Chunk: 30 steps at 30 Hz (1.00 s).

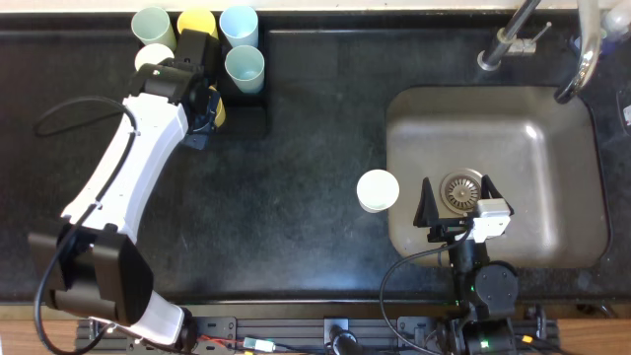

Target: Store Cups

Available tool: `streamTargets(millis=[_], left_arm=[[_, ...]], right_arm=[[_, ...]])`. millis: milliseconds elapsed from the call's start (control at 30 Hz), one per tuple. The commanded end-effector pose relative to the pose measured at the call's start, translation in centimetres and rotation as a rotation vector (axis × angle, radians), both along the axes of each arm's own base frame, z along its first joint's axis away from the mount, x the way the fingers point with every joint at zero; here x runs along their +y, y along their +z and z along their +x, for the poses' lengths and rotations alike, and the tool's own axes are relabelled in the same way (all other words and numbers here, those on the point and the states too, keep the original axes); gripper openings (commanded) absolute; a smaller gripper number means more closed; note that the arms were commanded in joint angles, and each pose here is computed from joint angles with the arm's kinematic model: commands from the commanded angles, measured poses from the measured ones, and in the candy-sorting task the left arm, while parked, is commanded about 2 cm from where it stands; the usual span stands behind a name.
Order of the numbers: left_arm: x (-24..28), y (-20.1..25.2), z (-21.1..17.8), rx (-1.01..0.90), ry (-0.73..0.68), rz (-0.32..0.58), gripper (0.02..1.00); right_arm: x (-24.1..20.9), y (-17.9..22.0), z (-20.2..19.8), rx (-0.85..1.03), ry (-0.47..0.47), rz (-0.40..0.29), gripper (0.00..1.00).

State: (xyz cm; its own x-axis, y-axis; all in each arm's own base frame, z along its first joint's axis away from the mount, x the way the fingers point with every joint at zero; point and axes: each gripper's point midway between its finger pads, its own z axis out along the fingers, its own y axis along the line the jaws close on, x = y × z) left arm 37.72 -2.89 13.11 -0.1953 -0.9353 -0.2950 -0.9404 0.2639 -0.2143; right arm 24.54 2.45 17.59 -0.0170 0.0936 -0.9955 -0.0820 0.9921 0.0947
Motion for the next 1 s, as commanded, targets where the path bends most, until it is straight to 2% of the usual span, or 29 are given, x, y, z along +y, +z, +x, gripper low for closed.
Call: streamTargets(millis=[33,333,1000], left_arm=[[0.6,0.1,-0.2,-0.012,0.052,0.013,0.034],[0.8,-2.5,-0.1,0.046,0.111,0.014,0.034],[2.5,-4.1,0.3,0.066,0.179,0.022,0.036]], right_arm=[[-0.1,-0.3,0.0,-0.001,-0.002,-0.003,0.998],[-0.1,-0.3,0.0,-0.001,-0.002,-0.003,0.998],[-0.1,-0.3,0.0,-0.001,-0.002,-0.003,0.996]])
